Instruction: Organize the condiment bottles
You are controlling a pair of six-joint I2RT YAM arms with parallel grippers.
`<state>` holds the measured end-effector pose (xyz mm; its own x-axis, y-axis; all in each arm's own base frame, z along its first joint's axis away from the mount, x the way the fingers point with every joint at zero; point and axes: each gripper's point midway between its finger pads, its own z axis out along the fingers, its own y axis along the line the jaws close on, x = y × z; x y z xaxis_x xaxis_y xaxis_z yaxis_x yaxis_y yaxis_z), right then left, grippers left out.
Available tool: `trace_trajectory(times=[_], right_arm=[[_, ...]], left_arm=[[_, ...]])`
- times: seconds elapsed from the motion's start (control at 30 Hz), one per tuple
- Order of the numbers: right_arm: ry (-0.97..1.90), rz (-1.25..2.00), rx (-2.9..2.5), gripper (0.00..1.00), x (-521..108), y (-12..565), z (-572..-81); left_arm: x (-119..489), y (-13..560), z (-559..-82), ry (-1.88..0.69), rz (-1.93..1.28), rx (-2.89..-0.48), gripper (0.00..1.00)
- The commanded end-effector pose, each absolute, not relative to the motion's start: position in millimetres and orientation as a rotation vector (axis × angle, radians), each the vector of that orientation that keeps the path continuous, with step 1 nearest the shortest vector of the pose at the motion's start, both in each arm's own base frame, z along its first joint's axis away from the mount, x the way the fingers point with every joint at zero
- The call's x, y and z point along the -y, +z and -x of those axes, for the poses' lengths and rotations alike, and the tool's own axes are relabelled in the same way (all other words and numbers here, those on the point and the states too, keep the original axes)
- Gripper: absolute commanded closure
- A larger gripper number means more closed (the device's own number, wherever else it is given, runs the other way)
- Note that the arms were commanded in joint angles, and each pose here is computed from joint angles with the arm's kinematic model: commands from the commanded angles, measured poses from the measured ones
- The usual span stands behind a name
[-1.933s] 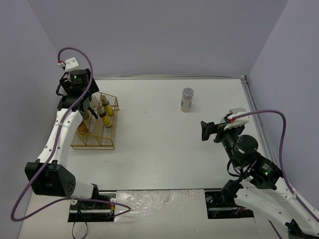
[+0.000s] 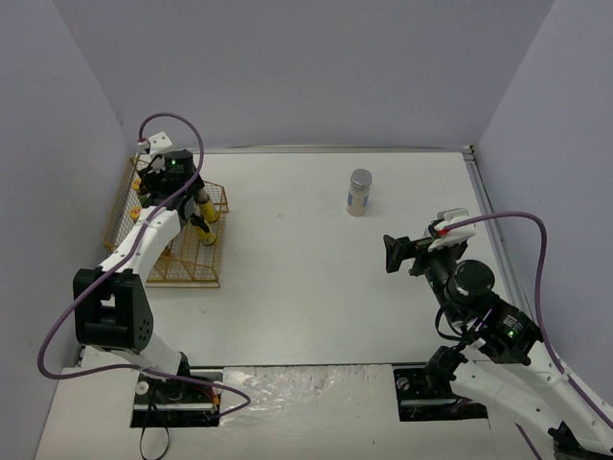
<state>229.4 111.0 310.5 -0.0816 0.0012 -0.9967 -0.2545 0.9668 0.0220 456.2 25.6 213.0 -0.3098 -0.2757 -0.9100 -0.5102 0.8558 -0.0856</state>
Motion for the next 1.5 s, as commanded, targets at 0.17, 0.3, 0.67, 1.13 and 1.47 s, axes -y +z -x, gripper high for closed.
trace_trajectory(times=[0.17,0.3,0.67,1.13,1.47], right_arm=[[0.243,0.166,-1.583,0.00,-115.7,327.2,-235.3],[0.243,0.163,-1.581,0.00,-115.1,327.9,-235.3],[0.245,0.172,-1.608,0.00,-123.1,323.5,-240.7],[0.212,0.099,-1.777,0.00,-153.5,300.7,-306.3],[0.234,0.053,-1.827,0.00,-163.4,265.3,-419.3]], left_arm=[[-17.9,244.5,-467.0,0.174,0.654,-1.804,0.08],[-18.0,242.9,-465.1,0.173,0.662,-1.819,0.03],[-8.0,302.0,-431.9,0.090,0.618,-1.844,0.03],[44.4,337.4,-345.9,-0.167,0.111,-1.943,0.03],[63.4,287.1,-291.1,-0.275,-0.101,-1.881,0.03]])
